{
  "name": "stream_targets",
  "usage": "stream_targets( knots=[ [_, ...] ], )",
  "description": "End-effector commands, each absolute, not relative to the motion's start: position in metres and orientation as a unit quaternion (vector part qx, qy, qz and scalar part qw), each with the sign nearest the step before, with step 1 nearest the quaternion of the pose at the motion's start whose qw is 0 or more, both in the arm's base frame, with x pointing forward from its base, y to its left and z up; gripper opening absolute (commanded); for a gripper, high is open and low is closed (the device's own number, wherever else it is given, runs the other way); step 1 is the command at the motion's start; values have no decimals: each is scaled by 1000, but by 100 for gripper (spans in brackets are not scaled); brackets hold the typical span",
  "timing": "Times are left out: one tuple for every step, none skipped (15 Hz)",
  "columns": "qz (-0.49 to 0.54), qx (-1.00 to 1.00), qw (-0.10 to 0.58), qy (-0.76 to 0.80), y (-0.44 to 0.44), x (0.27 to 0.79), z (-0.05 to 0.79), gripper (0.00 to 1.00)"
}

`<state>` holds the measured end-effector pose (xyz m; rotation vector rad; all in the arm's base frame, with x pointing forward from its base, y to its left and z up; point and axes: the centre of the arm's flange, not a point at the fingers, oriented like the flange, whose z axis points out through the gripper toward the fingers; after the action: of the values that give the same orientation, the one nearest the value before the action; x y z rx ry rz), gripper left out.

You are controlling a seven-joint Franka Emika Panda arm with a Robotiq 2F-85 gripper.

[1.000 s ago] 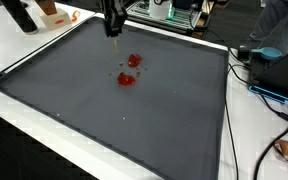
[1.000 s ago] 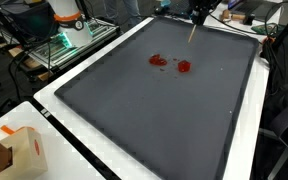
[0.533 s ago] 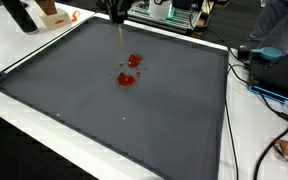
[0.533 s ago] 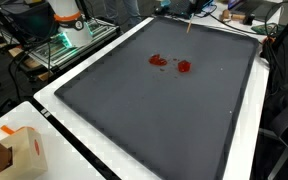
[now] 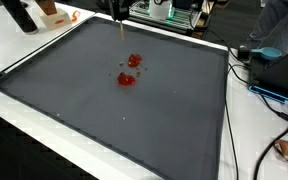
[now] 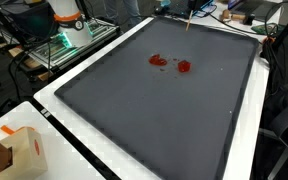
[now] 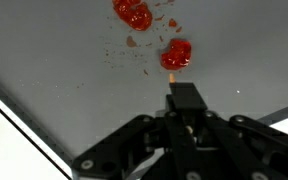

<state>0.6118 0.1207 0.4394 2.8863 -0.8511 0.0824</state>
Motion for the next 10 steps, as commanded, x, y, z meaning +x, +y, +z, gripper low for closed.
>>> stream_targets(
  knots=[
    [27,957,66,-282,121,612,439,13],
    [27,957,66,-282,121,612,438,13],
    [27,957,66,-281,121,612,438,3],
    [22,959,55,-276,119,615,435,3],
    [21,961,49,-272,119,616,432,3],
    [24,963,46,-264,118,618,428,3],
    [24,965,41,-256,118,619,424,3],
    [27,968,38,-248,119,620,418,3],
    [25,970,32,-239,119,621,414,3],
    [25,972,27,-232,119,621,409,3]
  ],
)
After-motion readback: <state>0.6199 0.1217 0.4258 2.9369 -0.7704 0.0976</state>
